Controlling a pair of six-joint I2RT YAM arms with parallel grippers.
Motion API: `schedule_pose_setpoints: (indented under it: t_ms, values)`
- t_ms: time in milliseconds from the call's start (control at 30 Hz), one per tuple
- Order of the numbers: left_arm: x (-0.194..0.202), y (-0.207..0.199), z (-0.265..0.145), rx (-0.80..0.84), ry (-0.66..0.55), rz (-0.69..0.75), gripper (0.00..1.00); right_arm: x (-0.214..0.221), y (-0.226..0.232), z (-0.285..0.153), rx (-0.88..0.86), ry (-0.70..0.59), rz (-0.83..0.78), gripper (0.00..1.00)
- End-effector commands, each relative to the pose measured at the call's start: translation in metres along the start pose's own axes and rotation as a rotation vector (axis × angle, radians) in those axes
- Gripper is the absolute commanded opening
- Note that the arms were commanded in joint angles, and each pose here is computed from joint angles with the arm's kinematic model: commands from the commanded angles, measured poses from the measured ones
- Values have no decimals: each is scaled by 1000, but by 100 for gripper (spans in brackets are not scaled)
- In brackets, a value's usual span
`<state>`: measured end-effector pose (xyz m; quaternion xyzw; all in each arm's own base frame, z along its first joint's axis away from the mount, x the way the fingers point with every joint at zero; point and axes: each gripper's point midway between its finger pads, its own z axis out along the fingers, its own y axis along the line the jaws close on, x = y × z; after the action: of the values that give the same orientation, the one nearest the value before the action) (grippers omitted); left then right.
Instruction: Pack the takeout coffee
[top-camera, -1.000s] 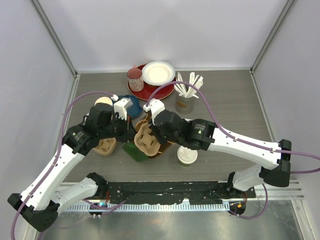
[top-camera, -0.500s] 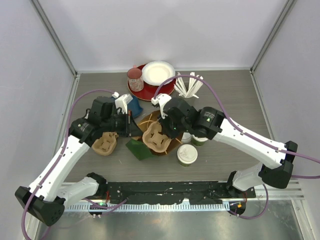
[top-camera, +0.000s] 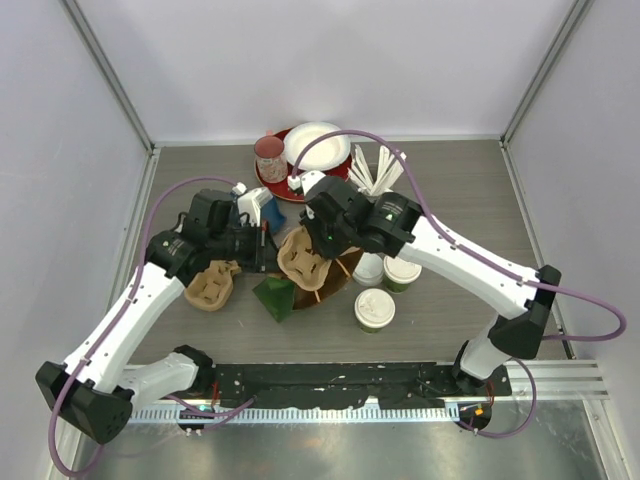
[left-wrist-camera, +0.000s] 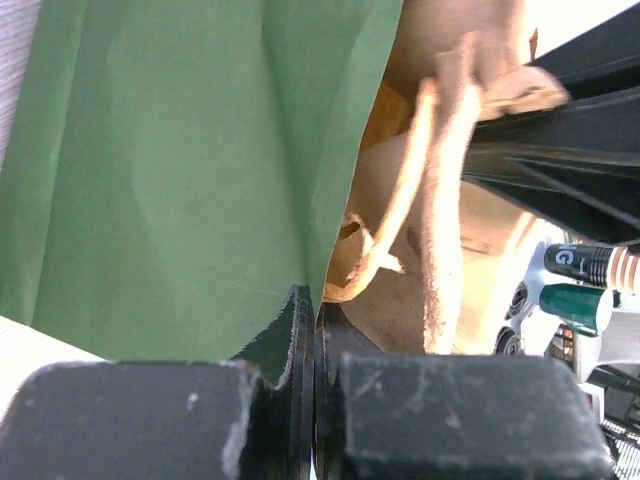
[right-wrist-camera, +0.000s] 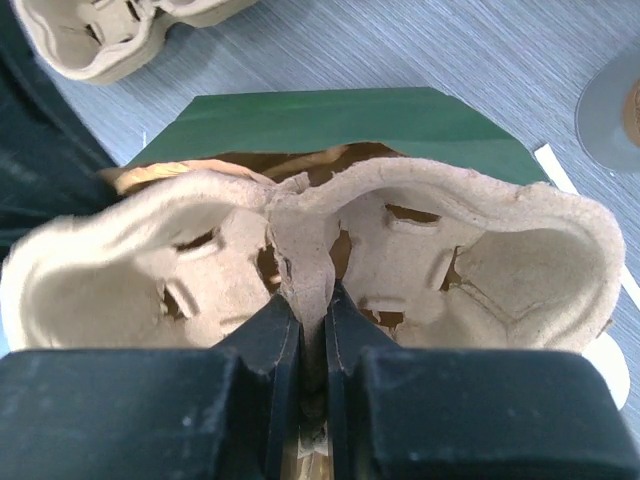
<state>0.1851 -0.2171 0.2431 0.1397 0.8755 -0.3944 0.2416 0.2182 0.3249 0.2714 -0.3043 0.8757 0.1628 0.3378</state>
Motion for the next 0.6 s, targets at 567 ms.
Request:
schedule_pose_setpoints:
  t_ms: [567]
  values:
    - [-7, -10, -10, 63, 25, -89, 0, 50, -4, 47, 23, 111, -56, 1]
